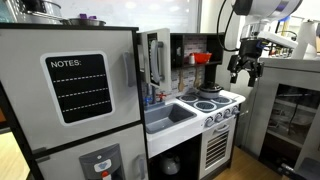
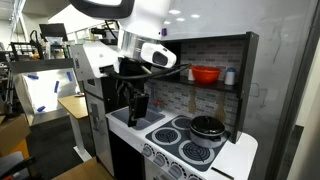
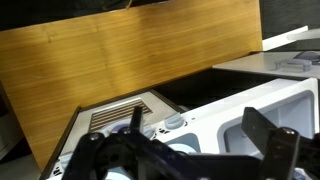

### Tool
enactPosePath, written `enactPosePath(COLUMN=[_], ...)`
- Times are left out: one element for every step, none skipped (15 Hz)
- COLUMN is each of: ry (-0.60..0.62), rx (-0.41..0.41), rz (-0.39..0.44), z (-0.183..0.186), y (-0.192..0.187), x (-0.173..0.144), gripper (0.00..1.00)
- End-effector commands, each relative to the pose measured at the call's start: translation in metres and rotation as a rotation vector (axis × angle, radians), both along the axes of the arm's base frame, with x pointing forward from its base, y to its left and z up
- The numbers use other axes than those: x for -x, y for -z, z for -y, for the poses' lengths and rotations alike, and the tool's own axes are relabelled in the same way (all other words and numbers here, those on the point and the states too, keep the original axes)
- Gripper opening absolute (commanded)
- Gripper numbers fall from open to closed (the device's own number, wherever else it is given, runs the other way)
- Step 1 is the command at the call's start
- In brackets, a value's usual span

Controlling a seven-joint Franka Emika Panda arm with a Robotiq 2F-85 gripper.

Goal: Pick the orange bowl and put it on the shelf

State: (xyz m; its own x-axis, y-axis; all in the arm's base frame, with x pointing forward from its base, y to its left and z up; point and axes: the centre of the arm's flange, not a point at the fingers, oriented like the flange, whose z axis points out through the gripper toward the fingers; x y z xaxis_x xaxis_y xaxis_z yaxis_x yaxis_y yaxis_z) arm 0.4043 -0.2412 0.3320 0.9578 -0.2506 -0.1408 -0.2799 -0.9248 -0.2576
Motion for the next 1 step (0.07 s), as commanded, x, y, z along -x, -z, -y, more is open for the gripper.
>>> enactPosePath(ry=[-0.006], rx=[0.002], rz=[0.001], z=[0.0000], y=[-0.0005], x=[0.0005], gripper=[1.00])
